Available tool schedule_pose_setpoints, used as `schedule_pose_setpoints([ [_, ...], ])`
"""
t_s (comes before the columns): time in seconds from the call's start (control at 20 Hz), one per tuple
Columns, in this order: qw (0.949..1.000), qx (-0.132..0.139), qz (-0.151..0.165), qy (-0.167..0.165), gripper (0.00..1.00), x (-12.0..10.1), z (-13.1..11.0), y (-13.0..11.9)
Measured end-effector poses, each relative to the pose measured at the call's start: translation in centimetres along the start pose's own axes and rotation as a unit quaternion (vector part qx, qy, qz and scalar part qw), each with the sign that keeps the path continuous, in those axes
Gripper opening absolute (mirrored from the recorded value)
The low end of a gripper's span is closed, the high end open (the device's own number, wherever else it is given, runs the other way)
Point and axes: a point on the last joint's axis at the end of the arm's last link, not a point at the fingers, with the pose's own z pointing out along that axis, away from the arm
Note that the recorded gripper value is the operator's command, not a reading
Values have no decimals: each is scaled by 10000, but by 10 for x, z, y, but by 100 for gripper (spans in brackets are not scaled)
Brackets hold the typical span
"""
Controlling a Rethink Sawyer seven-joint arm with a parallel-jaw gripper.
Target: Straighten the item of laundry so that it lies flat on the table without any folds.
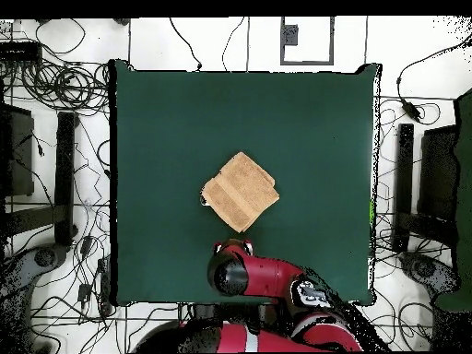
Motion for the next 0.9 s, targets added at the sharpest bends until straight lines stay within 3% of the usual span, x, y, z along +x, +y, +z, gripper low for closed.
schedule_pose_setpoints([
  [0.4, 10000, 54, -37, -74, 100, -17, -14, -3],
  [0.9, 9998, 102, -75, 161, 100, -40, -74, -7],
])
